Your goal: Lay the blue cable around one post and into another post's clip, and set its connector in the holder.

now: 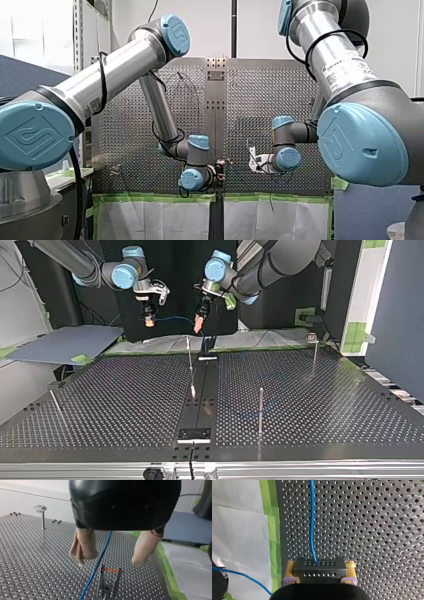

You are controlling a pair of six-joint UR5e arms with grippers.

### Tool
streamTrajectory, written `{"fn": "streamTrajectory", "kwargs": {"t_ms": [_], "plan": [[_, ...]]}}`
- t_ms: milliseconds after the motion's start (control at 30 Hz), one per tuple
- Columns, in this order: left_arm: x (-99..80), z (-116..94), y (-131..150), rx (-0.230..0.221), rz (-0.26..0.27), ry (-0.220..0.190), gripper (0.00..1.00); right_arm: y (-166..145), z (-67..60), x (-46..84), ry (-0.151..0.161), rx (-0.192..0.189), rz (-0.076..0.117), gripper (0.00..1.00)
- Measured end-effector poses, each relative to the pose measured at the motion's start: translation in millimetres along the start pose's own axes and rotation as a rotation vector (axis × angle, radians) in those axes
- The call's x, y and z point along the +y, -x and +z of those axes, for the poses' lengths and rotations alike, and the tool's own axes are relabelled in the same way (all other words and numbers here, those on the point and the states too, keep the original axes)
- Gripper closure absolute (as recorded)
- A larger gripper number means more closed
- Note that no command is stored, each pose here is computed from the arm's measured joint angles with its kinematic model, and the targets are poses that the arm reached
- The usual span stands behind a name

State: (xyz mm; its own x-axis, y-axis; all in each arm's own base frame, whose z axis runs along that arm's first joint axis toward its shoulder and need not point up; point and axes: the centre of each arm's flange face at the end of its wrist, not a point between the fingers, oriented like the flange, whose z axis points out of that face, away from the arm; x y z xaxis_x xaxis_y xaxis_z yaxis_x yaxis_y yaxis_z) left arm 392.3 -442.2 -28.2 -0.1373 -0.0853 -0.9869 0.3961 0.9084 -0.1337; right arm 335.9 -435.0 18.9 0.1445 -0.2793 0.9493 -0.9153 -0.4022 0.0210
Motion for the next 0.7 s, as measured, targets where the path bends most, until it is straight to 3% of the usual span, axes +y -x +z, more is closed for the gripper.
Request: {"fn": "streamTrajectory", "kwargs": {"t_ms": [300,433,700], "plan": [[0.1,-0.1,-0.2,0.005,0.024,0.004,0.00,-0.3,-0.6,-5.6,-0.013,0.007,-0.002,1.00],[-5.6,-1.8,-1.3,0.006,0.040,-0.020,0.00,-0.6,-0.5,-6.6,-0.015,0.010,-0.003,1.00],[-13.7,3.5,3.7,-0.044,-0.024,-0.071,0.00,-0.7,-1.1,-9.4,-0.021,0.012,-0.006,1.00]]}}
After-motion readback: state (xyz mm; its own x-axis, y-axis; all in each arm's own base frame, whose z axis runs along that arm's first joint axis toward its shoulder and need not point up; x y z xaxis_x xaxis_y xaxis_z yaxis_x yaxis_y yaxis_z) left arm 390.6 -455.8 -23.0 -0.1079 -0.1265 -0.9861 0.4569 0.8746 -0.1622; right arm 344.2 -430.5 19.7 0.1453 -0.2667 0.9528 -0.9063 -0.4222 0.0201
